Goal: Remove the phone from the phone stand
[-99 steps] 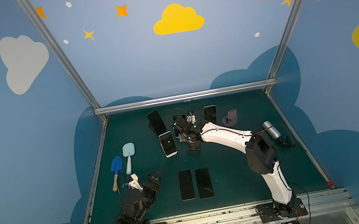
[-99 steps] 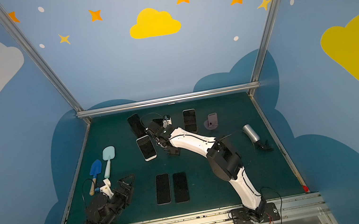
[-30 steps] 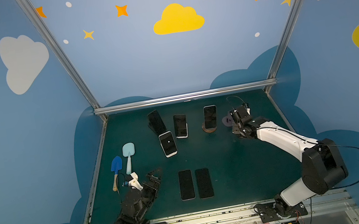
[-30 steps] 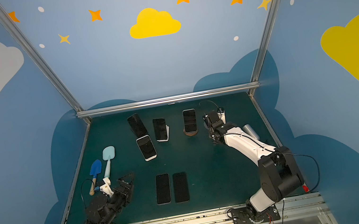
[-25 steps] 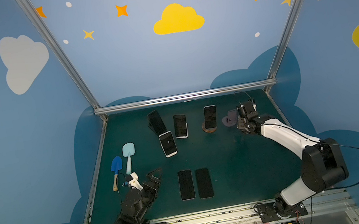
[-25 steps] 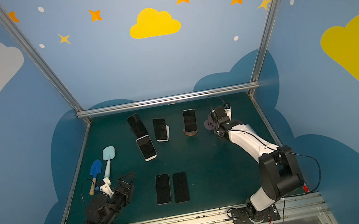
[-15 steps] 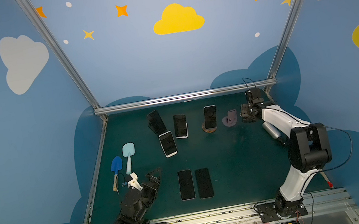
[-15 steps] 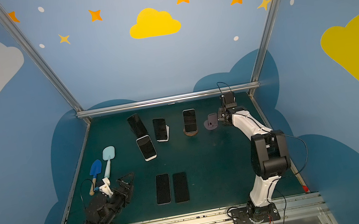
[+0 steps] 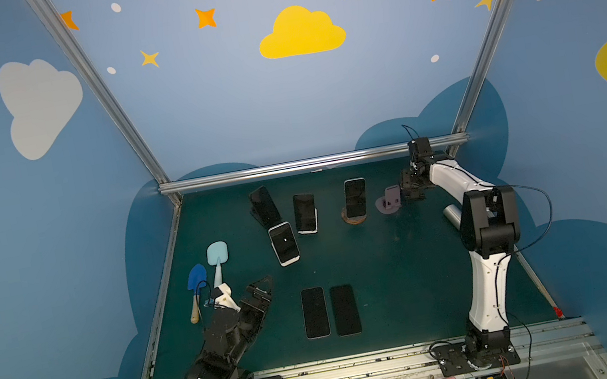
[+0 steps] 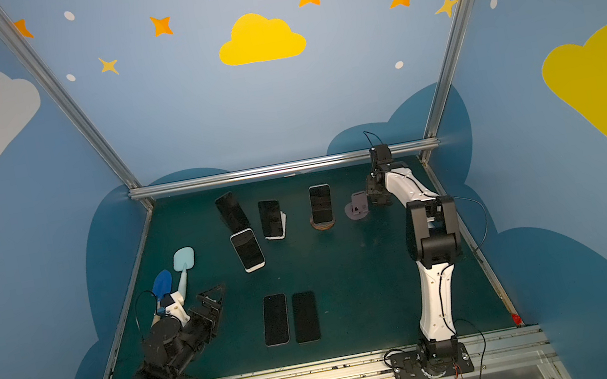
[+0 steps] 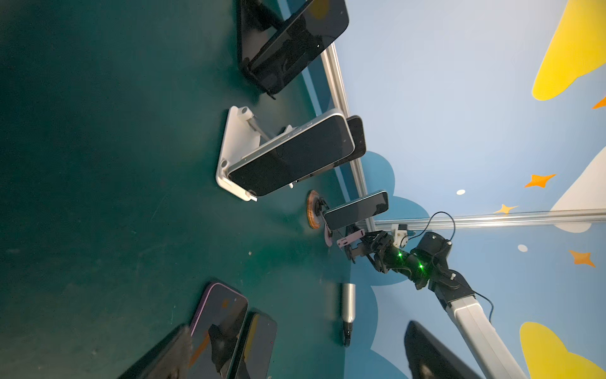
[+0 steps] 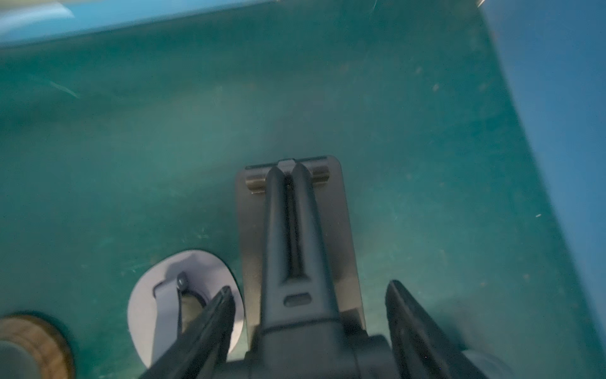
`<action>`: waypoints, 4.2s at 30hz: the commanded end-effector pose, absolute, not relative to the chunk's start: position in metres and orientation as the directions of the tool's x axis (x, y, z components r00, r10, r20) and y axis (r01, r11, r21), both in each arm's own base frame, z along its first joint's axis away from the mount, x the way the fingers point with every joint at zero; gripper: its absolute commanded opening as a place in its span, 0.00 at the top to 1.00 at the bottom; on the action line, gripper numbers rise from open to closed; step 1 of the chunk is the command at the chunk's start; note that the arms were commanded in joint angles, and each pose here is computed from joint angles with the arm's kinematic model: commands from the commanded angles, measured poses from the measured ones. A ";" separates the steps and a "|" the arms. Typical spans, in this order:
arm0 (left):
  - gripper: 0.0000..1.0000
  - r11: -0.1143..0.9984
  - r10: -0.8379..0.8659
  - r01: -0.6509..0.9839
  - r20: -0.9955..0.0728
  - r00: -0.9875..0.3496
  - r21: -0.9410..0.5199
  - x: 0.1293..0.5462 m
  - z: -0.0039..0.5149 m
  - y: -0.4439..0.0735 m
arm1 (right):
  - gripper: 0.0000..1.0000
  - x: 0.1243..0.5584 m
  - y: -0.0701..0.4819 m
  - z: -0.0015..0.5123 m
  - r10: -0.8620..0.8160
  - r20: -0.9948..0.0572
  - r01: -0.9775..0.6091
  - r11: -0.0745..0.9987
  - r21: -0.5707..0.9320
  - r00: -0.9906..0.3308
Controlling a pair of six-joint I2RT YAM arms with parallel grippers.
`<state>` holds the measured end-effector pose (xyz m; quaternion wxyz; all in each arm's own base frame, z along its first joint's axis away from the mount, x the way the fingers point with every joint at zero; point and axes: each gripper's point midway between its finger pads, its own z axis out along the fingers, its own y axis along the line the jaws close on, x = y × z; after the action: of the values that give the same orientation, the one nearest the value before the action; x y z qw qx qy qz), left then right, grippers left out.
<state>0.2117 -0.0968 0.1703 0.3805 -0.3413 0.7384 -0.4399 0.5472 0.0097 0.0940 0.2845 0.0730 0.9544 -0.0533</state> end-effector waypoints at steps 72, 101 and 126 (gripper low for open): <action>0.00 0.447 -0.782 -0.171 -0.291 -0.551 -0.878 0.232 0.181 -0.094 | 0.09 0.336 0.448 0.228 -0.113 -0.908 -0.533 0.836 0.134 -0.404; 0.00 0.334 -0.875 -0.327 -0.162 -0.456 -0.884 0.208 0.151 -0.055 | 0.08 0.345 0.442 0.232 -0.116 -0.915 -0.458 0.886 0.081 -0.386; 0.00 0.367 -0.894 -0.341 -0.227 -0.386 -0.866 0.196 0.158 -0.040 | 0.06 0.330 0.456 0.238 -0.118 -0.914 -0.528 0.841 0.116 -0.389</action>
<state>0.1993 -0.0407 0.1690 0.3787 -0.4108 0.7324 -0.3892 0.3376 0.4420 0.2226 0.5043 -0.2002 0.8244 0.1613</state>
